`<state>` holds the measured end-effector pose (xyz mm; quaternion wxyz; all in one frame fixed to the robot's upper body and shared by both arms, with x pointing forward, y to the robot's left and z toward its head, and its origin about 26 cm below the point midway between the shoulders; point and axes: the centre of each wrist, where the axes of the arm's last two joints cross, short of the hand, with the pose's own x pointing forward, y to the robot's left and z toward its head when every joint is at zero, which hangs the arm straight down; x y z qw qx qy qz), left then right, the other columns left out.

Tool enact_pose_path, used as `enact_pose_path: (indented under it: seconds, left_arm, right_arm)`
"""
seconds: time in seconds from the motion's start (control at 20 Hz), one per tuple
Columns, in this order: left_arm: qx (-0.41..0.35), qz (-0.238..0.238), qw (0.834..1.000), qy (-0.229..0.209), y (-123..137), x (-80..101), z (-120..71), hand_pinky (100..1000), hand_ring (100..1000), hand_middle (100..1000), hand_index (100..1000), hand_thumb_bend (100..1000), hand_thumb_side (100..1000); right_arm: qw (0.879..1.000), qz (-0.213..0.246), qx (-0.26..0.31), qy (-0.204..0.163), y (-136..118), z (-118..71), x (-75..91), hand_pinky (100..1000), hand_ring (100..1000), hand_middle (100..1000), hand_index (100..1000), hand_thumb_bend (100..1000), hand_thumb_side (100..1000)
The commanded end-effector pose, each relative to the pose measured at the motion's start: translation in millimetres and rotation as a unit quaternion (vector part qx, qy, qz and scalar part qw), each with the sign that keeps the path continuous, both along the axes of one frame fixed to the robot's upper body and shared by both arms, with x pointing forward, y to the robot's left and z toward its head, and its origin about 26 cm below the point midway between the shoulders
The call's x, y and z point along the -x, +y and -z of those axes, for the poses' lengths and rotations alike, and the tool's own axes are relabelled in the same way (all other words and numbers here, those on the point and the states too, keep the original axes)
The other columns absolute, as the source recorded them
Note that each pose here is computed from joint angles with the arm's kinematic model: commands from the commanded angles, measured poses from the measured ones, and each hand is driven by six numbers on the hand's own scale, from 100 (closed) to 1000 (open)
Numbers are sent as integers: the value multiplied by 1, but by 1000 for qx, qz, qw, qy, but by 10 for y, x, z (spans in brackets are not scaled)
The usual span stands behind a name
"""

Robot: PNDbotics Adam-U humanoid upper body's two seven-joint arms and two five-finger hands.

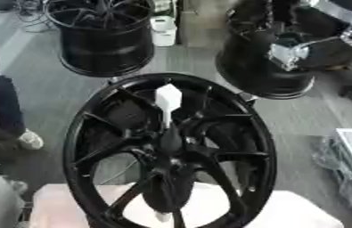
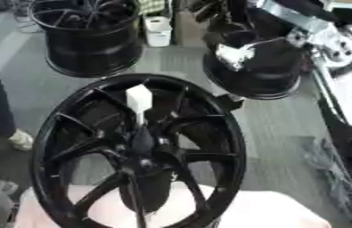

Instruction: Pull the pin out of the wheel hub.

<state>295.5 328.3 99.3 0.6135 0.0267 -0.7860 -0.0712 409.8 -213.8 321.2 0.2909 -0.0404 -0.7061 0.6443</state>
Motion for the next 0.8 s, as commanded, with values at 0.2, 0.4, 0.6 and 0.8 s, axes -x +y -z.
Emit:
enact_pose_path:
  seconds: [0.2, 0.4, 0.6, 0.8]
  left_arm:
    - [-16, 12, 1000, -24, -14, -34, -156, 603, 658, 651, 708, 873, 545]
    - [-16, 19, 999, -27, -37, -50, -174, 604, 658, 650, 708, 876, 545]
    - [-16, 19, 999, -27, -35, -52, -175, 604, 658, 651, 708, 877, 545]
    - [-17, 18, 999, -25, -28, -52, -172, 604, 658, 651, 708, 878, 544]
  right_arm:
    - [991, -8, 131, 14, 374, 192, -318, 824, 908, 897, 962, 100, 504]
    - [984, -24, 177, -2, 611, 360, -407, 840, 922, 905, 964, 100, 514]
    - [980, -41, 194, -15, 667, 428, -426, 846, 928, 908, 968, 114, 537]
    - [978, -46, 201, -19, 622, 450, -428, 852, 931, 907, 968, 145, 497]
